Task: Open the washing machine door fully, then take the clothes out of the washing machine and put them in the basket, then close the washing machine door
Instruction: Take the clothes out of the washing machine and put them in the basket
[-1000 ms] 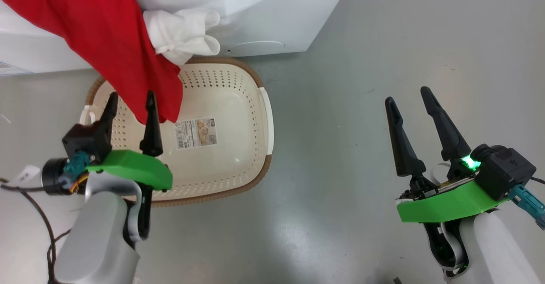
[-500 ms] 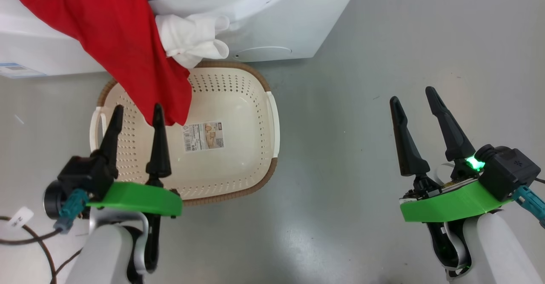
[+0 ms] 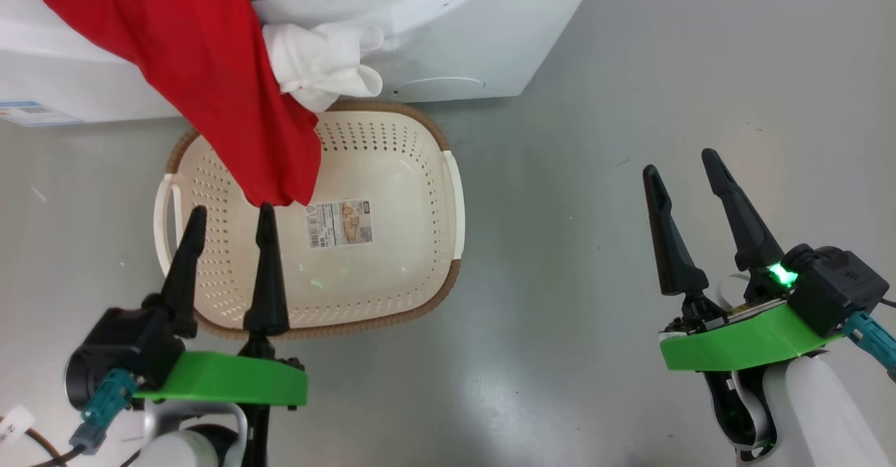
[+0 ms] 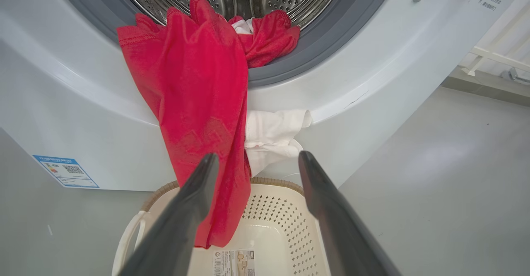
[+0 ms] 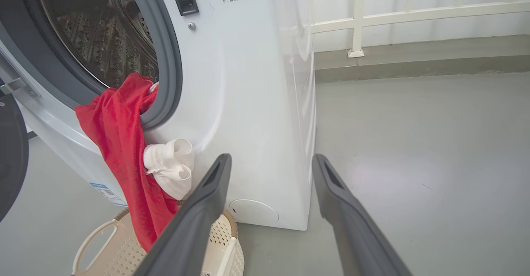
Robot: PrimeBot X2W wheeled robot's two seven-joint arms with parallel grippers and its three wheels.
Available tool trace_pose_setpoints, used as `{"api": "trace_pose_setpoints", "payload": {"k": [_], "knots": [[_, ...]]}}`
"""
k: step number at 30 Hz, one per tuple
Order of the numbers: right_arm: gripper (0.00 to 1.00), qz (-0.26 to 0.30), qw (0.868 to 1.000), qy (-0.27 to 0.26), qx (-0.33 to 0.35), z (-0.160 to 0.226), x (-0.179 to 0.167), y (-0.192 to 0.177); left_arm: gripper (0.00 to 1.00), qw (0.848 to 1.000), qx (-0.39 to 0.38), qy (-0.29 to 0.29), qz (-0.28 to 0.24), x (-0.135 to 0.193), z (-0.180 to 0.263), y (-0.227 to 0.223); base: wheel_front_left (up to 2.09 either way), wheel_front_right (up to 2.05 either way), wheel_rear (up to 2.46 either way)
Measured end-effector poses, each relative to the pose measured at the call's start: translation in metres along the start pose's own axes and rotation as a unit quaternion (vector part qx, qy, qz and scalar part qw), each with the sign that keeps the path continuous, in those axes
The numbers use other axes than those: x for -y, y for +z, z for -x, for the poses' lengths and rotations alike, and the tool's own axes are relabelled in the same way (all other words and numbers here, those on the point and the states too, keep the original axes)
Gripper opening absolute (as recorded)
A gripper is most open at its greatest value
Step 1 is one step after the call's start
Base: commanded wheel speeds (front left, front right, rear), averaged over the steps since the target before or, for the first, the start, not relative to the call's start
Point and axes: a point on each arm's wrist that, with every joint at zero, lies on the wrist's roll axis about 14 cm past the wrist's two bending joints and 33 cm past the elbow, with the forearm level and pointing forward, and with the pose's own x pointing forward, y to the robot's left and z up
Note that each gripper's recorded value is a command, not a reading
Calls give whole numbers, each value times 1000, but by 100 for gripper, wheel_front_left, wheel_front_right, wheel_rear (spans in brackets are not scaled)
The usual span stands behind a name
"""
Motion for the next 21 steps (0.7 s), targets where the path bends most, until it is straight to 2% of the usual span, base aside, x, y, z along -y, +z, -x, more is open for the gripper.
{"api": "trace_pose_setpoints", "payload": {"k": [8,21], "knots": [[100,0,1000,5,0,-2,-3,0,100,1000,9,7,3,-2,5,11,0,0,0],[100,1,1000,3,-2,-1,-2,-2,100,1000,-8,13,7,-5,6,0,0,0,0]]}}
